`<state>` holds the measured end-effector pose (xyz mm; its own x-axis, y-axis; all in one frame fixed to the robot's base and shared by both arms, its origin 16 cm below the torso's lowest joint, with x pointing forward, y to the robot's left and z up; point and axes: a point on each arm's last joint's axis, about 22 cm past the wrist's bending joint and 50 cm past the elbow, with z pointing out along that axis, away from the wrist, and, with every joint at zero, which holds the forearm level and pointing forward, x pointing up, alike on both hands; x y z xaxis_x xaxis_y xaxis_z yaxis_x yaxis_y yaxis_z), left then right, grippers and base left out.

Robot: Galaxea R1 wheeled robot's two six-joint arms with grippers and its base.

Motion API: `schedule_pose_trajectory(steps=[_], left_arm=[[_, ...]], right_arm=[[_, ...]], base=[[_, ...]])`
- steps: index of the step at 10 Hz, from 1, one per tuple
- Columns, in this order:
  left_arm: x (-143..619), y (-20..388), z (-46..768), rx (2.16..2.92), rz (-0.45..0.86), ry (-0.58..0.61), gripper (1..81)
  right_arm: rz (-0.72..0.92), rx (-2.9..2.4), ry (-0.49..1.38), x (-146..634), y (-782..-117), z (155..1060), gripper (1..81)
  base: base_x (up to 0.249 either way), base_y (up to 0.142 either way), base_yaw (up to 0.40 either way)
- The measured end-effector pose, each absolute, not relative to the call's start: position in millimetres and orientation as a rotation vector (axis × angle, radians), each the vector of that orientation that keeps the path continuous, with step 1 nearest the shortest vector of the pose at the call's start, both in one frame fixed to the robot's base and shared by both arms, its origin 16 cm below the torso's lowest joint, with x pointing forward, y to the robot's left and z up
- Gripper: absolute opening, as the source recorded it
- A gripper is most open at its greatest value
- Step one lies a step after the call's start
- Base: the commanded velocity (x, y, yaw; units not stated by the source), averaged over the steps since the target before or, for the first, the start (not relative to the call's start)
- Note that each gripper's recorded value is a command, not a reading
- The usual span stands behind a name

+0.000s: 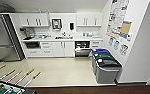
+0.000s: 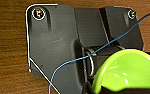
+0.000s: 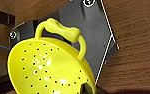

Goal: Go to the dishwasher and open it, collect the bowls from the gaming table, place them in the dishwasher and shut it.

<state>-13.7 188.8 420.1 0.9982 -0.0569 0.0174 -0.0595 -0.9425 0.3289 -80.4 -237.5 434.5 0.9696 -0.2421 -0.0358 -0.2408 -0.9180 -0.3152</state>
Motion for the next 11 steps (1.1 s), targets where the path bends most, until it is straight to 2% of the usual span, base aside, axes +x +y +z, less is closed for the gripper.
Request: schedule_pose_trajectory(steps=[11], left_arm=[[-12.9, 188.7, 420.2, 2.804, 0.013, -0.083, 1.0]], right_arm=[[0.026, -2.797, 0.320, -90.7, -245.4, 437.7, 1.0]], base=[[0.194, 0.000, 0.000]])
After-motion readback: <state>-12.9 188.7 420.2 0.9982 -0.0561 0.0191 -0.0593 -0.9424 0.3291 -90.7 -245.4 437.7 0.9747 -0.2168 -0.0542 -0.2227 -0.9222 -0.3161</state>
